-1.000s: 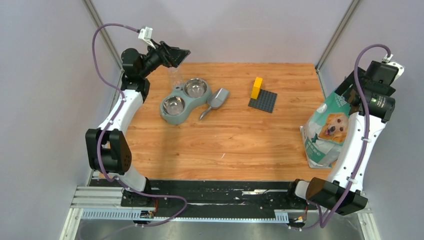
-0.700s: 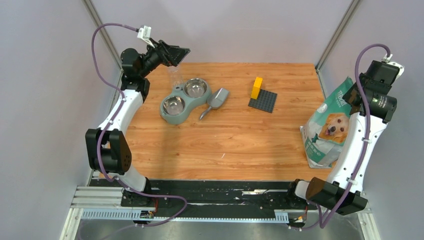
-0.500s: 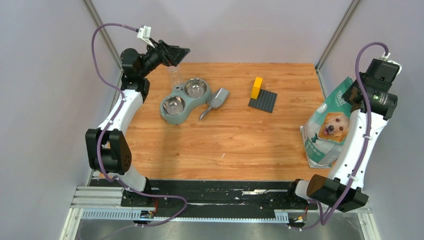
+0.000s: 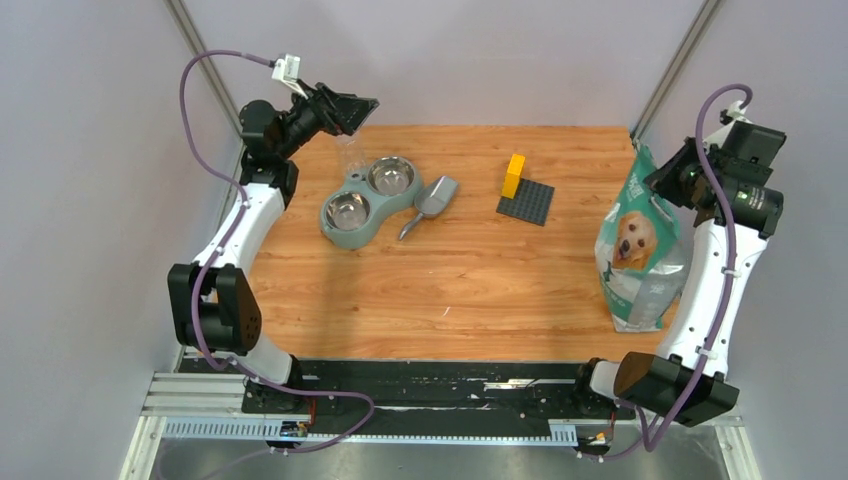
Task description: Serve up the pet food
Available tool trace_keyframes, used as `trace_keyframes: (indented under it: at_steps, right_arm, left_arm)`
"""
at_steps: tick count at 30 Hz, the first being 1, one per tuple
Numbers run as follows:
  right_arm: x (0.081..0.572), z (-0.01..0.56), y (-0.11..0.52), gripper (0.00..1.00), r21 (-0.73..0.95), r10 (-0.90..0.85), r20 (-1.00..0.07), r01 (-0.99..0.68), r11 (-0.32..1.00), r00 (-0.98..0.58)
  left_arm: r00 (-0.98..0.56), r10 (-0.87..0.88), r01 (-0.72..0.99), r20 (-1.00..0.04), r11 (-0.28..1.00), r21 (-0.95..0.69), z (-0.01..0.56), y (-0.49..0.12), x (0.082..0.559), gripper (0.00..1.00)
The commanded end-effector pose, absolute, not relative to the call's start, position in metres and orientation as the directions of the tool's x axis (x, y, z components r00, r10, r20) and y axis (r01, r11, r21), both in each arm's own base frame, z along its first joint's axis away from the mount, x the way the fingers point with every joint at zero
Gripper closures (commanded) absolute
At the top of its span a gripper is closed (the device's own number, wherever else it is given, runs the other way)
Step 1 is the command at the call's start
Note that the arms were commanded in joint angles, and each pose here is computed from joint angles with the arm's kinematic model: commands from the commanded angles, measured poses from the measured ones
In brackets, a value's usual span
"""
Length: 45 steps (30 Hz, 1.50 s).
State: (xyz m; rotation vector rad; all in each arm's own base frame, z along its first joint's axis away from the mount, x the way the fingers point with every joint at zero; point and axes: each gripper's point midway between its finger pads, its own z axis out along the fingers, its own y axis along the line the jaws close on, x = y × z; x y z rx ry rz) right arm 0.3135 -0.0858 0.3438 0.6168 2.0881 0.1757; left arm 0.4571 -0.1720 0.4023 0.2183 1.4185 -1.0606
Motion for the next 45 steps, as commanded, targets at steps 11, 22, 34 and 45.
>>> trace_keyframes:
  at_steps: [11, 22, 34, 45]
  right_arm:
    - [0.315, 0.410, 0.033, 1.00, 0.614, 0.468, -0.764, -0.279, 0.738, -0.444]
    - [0.335, 0.411, 0.018, 1.00, 0.666, 0.571, -0.724, -0.177, 0.725, -0.386]
    - [0.350, 0.266, -0.068, 0.96, 0.589, 0.747, -0.565, 0.462, 0.663, -0.350]
    - [0.326, 0.210, -0.045, 0.43, 0.585, 0.761, -0.466, 0.488, 0.648, -0.451]
  left_arm:
    - [-0.146, -0.423, 0.709, -0.894, 0.586, -0.393, 0.410, -0.185, 0.434, 0.00]
    - [-0.384, -0.192, 0.791, -0.903, 0.435, -0.429, 0.313, -0.310, 0.409, 0.00]
    - [-0.558, 0.104, 0.762, -0.823, 0.457, -0.458, 0.138, -0.402, 0.371, 0.00]
    - [-0.640, 0.106, 0.549, -0.761, 0.757, -0.356, 0.139, -0.325, 0.367, 0.00]
